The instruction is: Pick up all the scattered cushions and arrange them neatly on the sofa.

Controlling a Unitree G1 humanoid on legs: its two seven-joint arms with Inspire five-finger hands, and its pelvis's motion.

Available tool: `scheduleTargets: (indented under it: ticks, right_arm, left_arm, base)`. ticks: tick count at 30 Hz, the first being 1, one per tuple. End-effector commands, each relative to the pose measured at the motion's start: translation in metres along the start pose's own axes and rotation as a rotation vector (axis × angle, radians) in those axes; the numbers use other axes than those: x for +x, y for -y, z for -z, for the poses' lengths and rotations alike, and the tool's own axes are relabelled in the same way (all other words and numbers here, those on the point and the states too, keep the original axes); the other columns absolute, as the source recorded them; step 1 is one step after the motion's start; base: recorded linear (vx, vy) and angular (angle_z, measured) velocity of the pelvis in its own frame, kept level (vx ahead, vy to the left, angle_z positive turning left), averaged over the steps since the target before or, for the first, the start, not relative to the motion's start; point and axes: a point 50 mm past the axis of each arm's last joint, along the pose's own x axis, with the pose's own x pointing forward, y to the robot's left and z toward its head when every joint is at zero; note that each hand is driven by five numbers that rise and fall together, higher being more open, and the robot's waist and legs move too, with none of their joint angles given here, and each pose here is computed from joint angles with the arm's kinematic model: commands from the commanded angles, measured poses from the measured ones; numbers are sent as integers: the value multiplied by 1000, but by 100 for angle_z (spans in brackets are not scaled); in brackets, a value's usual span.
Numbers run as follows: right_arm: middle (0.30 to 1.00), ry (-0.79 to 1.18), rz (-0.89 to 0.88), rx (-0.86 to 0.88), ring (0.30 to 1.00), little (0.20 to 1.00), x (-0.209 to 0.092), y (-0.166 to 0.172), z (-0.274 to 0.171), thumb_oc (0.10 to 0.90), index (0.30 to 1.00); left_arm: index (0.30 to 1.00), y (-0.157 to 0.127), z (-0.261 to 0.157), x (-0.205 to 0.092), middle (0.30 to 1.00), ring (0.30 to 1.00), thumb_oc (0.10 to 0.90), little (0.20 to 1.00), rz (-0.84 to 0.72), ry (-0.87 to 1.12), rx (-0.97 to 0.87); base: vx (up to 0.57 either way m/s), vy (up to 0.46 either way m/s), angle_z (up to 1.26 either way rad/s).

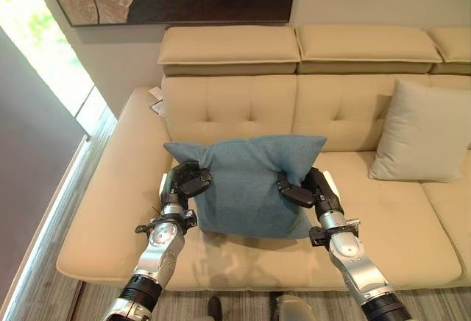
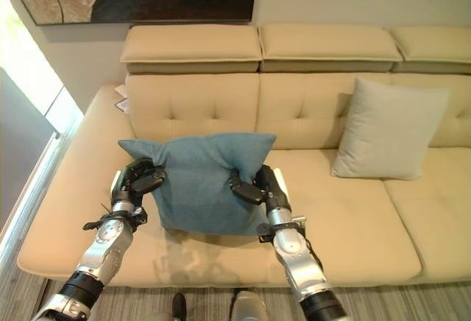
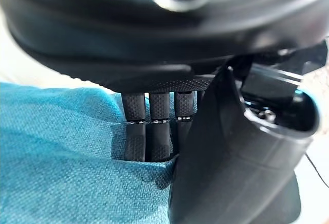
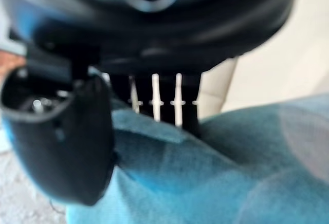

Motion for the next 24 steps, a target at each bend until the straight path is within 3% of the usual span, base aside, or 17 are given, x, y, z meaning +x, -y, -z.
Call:
scheduleTargets:
  ticks: [1,8,24]
  right_arm:
    - [300,370,83,115,300,300,14,14,-70,400,300]
    - [300,332,106,97,300,300,14,22,-63,400,300]
    - [300,216,101,-2,300,300,17,24,-38,400,300]
  left_arm:
    - [300,10,-43,4,300,300,400,300,83,235,-33]
    - [300,9,-34,3,300,300,400,300,61,194,-42]
    - [300,-9,-26,3,300,300,400,300,26,159,64]
  base:
    - [260,-89,57]
    - [83,-66,14]
    - [185,140,-17]
